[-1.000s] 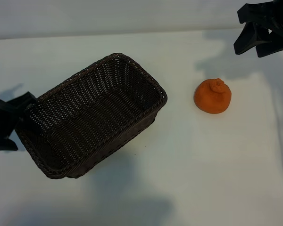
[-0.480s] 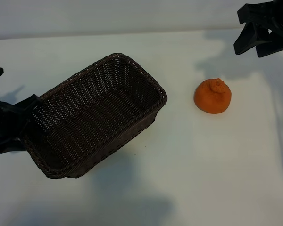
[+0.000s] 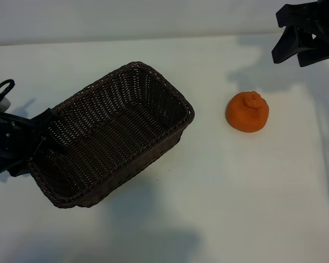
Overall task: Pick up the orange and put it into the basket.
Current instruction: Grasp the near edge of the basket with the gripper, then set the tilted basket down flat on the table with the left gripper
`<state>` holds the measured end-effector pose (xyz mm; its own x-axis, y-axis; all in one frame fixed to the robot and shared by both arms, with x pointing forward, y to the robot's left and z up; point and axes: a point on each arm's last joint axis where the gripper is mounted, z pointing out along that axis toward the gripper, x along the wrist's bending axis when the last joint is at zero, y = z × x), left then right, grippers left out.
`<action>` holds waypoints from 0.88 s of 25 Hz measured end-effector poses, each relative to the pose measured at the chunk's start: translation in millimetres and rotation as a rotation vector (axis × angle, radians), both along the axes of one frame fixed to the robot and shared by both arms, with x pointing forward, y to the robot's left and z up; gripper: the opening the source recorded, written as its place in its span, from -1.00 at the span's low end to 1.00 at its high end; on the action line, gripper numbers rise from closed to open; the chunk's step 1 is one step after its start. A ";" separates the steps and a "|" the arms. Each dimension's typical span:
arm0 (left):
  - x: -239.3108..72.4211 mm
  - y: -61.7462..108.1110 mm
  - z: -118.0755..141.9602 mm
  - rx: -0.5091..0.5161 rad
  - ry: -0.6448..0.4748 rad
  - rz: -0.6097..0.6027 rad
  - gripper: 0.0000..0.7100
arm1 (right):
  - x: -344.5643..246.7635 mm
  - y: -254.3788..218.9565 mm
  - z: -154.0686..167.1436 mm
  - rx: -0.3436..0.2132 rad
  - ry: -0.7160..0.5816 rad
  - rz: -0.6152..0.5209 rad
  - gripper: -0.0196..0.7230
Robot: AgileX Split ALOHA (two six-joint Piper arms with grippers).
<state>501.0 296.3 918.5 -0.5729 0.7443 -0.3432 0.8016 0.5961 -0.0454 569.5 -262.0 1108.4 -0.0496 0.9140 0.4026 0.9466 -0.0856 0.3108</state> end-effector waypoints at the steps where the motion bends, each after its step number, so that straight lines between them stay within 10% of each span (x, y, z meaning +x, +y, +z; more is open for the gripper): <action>1: -0.2 -0.1 0.0 0.000 0.002 -0.003 0.29 | 0.0 0.0 0.0 0.000 0.000 0.000 0.34; 5: -0.5 -0.1 -0.5 0.000 0.006 -0.009 -0.52 | 0.0 0.0 0.0 0.000 0.000 0.000 0.34; 22: 21.1 -0.9 31.3 -0.021 0.031 -0.135 -0.52 | 0.0 0.0 0.0 0.000 0.000 0.000 0.34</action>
